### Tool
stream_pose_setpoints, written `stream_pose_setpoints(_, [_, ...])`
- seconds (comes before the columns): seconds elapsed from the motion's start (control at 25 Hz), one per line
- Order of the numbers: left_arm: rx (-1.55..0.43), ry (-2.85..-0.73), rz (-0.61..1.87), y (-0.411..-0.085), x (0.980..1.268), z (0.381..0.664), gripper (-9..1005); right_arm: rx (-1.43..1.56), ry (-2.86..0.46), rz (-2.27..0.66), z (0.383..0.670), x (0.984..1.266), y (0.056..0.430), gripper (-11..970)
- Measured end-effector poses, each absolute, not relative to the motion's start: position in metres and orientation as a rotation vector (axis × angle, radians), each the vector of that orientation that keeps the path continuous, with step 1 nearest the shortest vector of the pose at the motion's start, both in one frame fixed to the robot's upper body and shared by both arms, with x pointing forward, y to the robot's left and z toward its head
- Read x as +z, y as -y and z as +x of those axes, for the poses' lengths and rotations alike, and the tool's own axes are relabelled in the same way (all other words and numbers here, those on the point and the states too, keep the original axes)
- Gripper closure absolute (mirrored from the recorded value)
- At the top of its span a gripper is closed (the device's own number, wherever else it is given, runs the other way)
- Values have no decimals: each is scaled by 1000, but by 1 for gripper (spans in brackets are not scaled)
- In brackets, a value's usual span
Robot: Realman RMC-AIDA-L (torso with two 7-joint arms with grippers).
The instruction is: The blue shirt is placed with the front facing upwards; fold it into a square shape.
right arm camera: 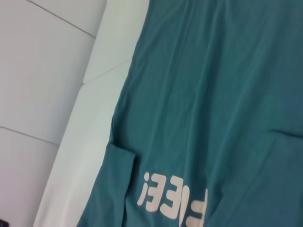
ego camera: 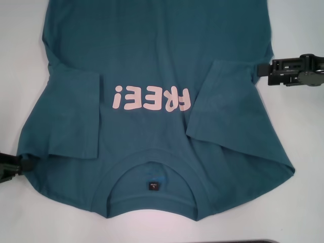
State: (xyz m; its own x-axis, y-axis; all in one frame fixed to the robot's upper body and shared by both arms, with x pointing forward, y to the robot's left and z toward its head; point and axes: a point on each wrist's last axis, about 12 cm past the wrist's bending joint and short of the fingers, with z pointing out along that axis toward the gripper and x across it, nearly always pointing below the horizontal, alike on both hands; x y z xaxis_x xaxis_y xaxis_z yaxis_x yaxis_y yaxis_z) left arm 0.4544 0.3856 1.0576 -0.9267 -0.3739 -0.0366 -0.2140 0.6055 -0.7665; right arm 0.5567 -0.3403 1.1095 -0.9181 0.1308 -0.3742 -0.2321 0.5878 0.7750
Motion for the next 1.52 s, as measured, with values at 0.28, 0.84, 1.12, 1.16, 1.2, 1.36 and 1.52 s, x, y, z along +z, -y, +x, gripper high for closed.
stream_pose_setpoints(0.28, [-1249,-2632,-459,-384,1062,456,918,1250,-2568,-206,543,1119,358,168])
stream_pose_setpoints(0.84, [-1253,-2625,-420,-380,1066,465,962,1237,-2850,-316,505,1107,375,232])
stream_pose_setpoints(1.12, [-1249,-2617,-419,-381,1067,467,963,1209,-2863,-303,506,1104,375,305])
stream_pose_setpoints(1.16, [-1249,-2617,-419,-381,1067,467,963,1203,-2870,-299,505,1102,375,315])
stream_pose_setpoints(1.2, [-1249,-2617,-419,-381,1067,467,963,1192,-2878,-293,505,1100,375,317])
stream_pose_setpoints(1.36, [-1246,-2616,-421,-382,1067,467,963,1159,-2913,-279,503,1092,370,326])
stream_pose_setpoints(1.52, [-1245,-2615,-421,-382,1068,468,963,1147,-2915,-268,504,1086,366,326])
